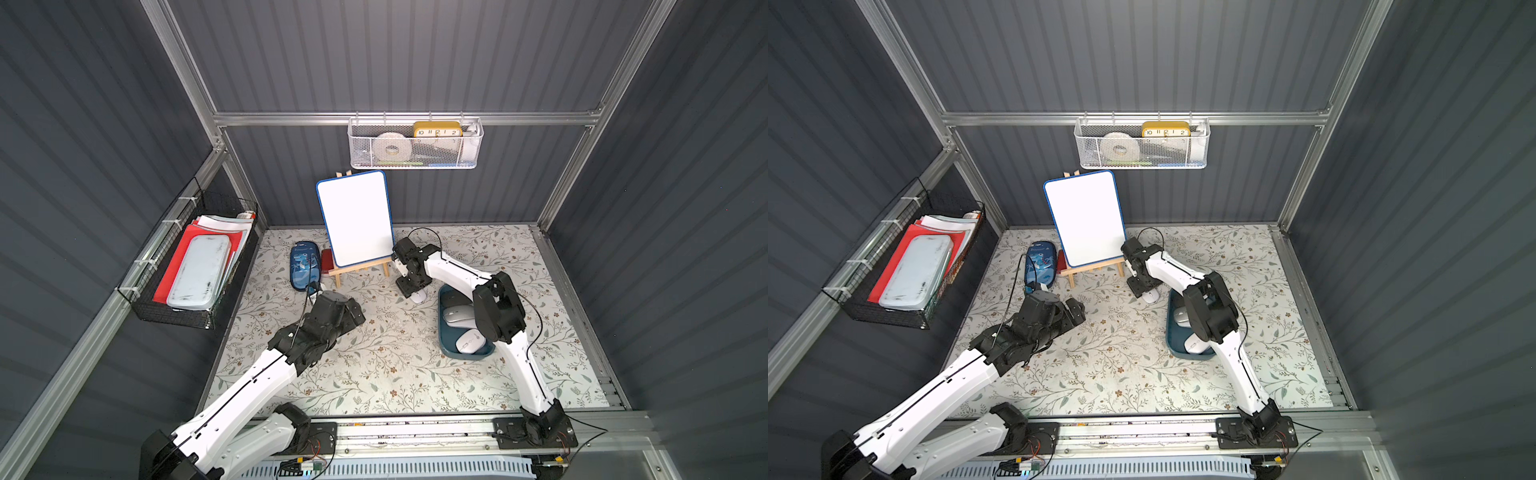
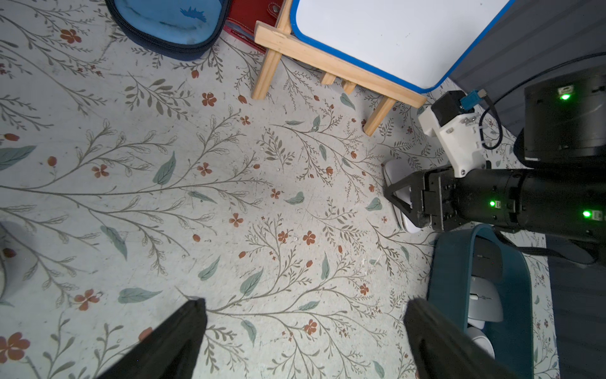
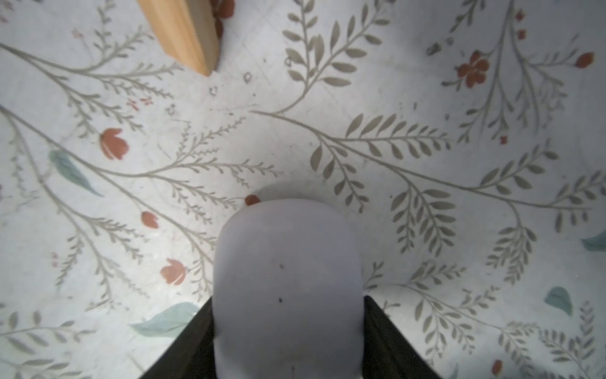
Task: Put the mouse in the storage box
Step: Pick up the mouse from the center of the board, then place the mouse in the storage box.
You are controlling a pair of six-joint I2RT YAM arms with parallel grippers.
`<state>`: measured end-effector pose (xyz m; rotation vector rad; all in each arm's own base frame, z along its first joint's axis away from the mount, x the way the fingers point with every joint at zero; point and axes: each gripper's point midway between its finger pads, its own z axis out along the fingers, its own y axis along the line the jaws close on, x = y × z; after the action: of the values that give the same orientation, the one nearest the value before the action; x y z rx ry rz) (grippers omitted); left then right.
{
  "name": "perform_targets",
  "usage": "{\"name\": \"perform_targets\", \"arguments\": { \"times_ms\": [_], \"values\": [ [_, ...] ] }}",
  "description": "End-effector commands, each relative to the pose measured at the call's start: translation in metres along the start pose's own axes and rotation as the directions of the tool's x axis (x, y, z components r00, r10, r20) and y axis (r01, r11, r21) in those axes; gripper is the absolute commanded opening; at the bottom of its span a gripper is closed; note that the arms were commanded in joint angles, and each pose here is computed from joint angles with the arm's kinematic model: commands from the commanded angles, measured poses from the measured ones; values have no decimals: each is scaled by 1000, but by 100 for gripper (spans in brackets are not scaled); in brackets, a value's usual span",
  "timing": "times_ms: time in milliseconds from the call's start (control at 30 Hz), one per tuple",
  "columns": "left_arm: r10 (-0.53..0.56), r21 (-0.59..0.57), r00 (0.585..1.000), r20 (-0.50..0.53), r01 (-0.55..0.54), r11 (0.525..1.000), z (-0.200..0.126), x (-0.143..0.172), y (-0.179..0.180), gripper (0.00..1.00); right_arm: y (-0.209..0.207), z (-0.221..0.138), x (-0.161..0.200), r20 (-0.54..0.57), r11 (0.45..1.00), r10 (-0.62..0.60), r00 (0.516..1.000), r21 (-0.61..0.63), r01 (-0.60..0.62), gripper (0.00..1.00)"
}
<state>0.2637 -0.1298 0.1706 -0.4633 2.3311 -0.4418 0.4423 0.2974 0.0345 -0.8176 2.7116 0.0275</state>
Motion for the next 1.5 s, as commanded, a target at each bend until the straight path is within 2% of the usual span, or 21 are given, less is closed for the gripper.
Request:
{"name": "perform_targets", "arguments": {
  "times_ms": [0,133,233,433,567,767,967,1100,1233,1333,1467],
  "values": [
    [-29,-10,1000,12,29,1000,-6,-5,0,99,6,-61,-23,116,999,25,993,-42,-20,46],
    [-30,-14,999,15,31,999,-6,-5,2,99,3,-114,-27,209,999,10,978,-47,0,45],
    [-30,-11,999,16,30,999,-6,-5,2,99,-4,-150,-11,271,999,-44,961,-17,50,45],
    [-39,-2,999,7,39,999,-3,-1,2,99,-26,-174,60,304,989,-144,942,80,126,45],
    [-46,-26,999,-7,45,999,0,4,8,99,-32,-170,109,284,980,-184,941,123,154,45],
    [-120,-103,993,3,119,987,-2,8,28,99,-26,-152,161,246,981,-188,951,94,170,46],
    [-197,-127,980,18,197,972,-5,11,38,99,-18,-120,192,91,960,-274,957,80,267,46],
    [-180,-147,984,7,179,973,-3,14,42,99,-15,-105,207,-40,944,-322,946,68,324,46],
    [-171,-164,985,5,170,972,-1,16,45,99,-16,-94,220,-100,931,-348,932,77,356,49],
    [-179,-175,984,8,177,969,-1,18,49,99,-16,-91,222,-110,931,-347,931,83,357,54],
    [-199,-192,980,16,198,961,-1,18,52,99,-15,-94,216,-95,933,-337,937,100,346,78]
  ]
}}
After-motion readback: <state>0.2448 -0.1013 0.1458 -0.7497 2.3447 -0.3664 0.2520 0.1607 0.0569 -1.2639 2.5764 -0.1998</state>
